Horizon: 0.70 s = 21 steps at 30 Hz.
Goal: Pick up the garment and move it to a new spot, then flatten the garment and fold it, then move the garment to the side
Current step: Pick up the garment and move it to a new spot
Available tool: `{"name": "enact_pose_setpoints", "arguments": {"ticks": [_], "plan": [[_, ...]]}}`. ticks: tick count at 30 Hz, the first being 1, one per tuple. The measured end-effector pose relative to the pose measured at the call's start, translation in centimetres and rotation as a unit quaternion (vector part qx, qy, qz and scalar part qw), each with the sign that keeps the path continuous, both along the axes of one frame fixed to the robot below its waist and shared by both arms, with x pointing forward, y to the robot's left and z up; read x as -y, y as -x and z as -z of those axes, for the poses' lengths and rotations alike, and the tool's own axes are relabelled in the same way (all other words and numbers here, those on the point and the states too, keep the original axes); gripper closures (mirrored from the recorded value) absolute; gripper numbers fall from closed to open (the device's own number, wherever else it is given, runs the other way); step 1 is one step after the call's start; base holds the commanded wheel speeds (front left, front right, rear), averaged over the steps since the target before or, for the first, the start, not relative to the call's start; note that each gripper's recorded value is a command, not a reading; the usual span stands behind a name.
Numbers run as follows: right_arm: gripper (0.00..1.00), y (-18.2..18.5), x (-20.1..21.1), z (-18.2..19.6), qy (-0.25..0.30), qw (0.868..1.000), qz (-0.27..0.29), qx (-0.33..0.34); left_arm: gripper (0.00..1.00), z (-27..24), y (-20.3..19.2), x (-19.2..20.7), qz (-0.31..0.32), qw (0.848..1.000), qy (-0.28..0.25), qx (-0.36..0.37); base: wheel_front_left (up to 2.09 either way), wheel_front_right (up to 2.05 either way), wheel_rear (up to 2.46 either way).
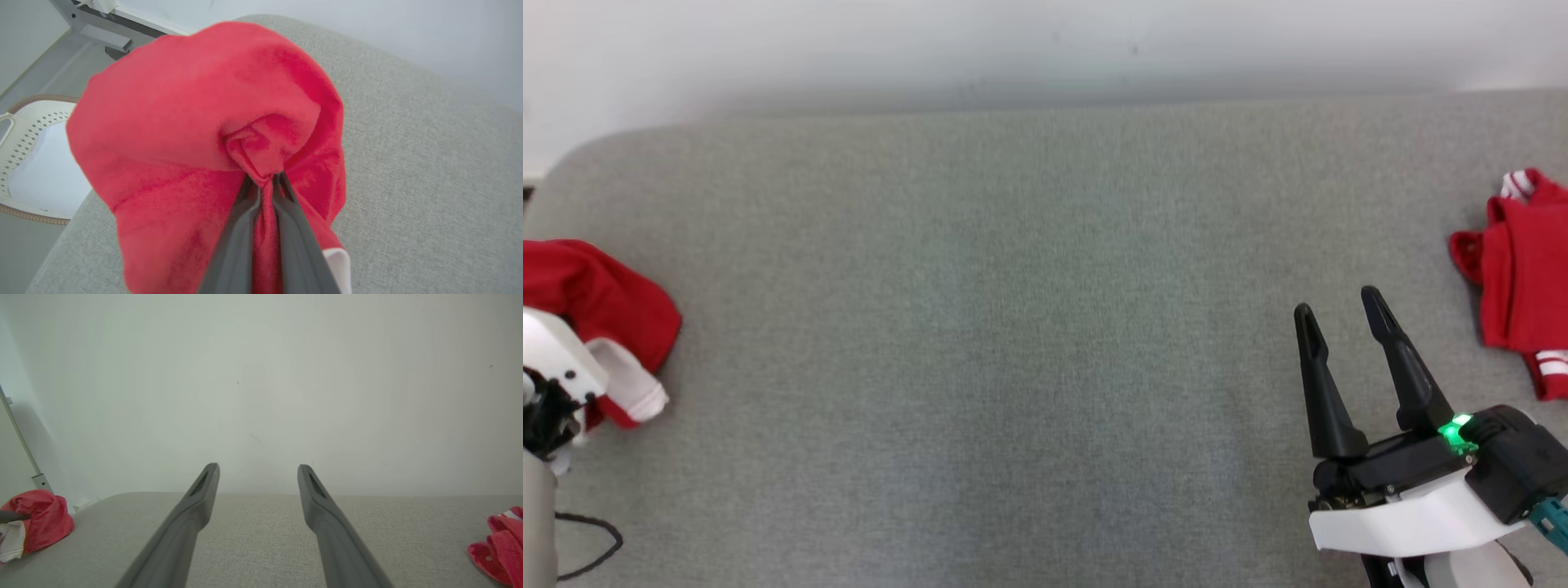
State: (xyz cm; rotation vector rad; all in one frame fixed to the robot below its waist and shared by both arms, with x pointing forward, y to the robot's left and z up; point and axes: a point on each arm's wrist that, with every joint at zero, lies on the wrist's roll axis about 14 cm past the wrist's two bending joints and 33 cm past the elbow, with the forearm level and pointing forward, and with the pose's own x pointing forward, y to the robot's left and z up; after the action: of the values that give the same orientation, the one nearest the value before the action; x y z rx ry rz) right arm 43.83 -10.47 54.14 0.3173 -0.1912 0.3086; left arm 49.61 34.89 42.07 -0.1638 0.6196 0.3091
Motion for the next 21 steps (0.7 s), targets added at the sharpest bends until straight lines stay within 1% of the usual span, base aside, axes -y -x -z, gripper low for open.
{"name": "enact_pose_setpoints", "arguments": {"ticks": [4,7,11,13,16,21], "plan": [[0.0,1.4,0.0,-1.5,-0.001,1.0,0.0,0.016,1.0,-4.8,-1.0,0.5,0.03,0.998,-0.026,0.052,0.0,0.0,0.0],[0.0,2.5,0.0,-2.7,-0.002,1.0,0.001,0.03,1.0,-8.5,-1.6,1.3,0.051,0.993,-0.042,0.094,0.0,0.0,0.0],[0.0,4.1,0.6,-4.4,-0.001,0.999,0.009,0.052,1.0,-12.9,-2.1,3.8,0.089,0.984,-0.054,0.147,0.0,0.0,0.0],[0.0,5.0,1.0,-5.1,-0.002,0.998,0.016,0.062,1.0,-15.1,-2.5,6.4,0.12,0.975,-0.055,0.177,0.0,0.0,0.0],[0.0,6.2,2.0,-5.8,-0.001,0.997,0.03,0.073,1.0,-17.9,-2.6,10.7,0.17,0.96,-0.042,0.22,0.0,0.0,0.0],[0.0,7.5,3.8,-6.7,0.006,0.995,0.054,0.087,1.0,-20.8,-2.1,17.3,0.252,0.929,-0.028,0.271,0.0,0.0,0.0]]}}
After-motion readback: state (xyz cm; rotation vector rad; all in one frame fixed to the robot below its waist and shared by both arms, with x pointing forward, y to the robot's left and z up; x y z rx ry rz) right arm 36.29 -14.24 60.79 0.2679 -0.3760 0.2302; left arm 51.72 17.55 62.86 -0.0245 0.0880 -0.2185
